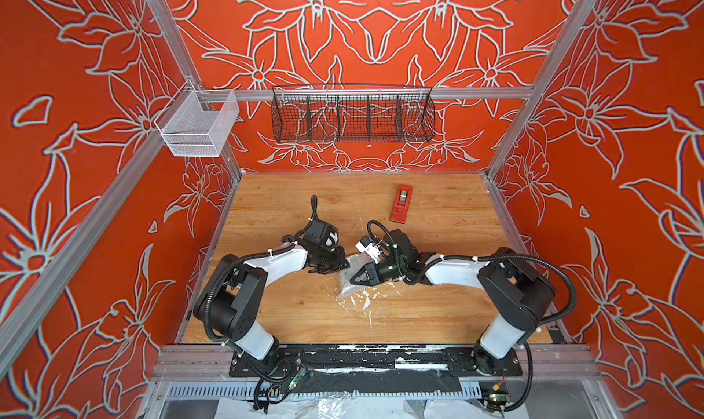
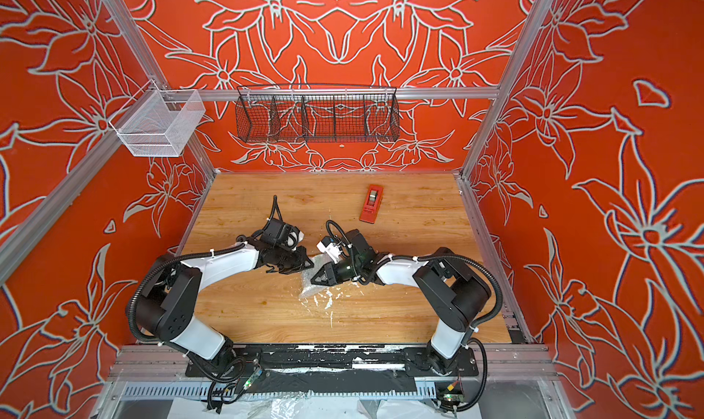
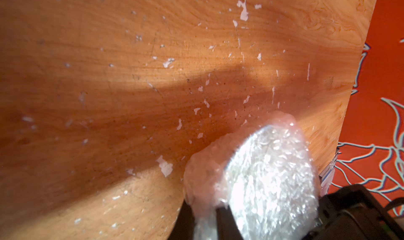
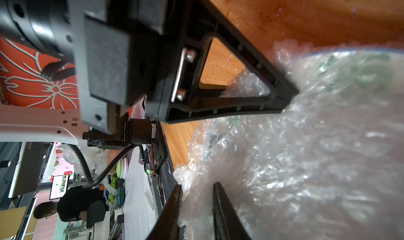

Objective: Wrap bowls in bubble wrap
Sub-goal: Wrap the bowl in bubble wrap.

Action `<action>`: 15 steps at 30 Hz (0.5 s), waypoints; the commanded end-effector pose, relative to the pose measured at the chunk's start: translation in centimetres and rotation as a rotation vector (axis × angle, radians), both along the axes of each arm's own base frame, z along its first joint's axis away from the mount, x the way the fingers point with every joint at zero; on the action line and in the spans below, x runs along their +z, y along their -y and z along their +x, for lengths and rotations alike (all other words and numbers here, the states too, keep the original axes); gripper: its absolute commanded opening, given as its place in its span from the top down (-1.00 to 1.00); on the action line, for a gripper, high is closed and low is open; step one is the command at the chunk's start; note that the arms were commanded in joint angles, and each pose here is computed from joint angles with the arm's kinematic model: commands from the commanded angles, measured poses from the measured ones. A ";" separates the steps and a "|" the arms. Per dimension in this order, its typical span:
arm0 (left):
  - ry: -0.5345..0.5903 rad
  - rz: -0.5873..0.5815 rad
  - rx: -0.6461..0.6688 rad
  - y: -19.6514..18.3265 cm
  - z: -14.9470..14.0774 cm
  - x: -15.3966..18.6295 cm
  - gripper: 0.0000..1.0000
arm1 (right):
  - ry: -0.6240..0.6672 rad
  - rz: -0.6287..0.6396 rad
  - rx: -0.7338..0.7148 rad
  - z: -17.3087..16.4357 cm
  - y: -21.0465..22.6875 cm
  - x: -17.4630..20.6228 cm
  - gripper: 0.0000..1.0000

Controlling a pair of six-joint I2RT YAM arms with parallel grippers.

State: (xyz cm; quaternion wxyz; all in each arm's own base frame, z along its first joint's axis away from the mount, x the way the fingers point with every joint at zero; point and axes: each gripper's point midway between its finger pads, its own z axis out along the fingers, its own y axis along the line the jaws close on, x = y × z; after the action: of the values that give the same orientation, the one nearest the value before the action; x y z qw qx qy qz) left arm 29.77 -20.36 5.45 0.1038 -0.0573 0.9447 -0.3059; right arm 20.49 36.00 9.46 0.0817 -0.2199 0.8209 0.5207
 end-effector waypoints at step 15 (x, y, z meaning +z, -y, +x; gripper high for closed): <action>0.123 0.088 0.091 0.0 1.9 1.6 1.00 | -0.092 0.028 0.067 -4.6 -0.3 1.1 0.47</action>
State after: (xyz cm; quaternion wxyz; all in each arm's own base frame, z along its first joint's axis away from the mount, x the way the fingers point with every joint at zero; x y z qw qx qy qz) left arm 29.16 -20.69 5.64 0.1190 -0.0513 0.9526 -0.2752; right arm 19.54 35.97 9.83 0.0871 -0.2062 0.8178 0.5302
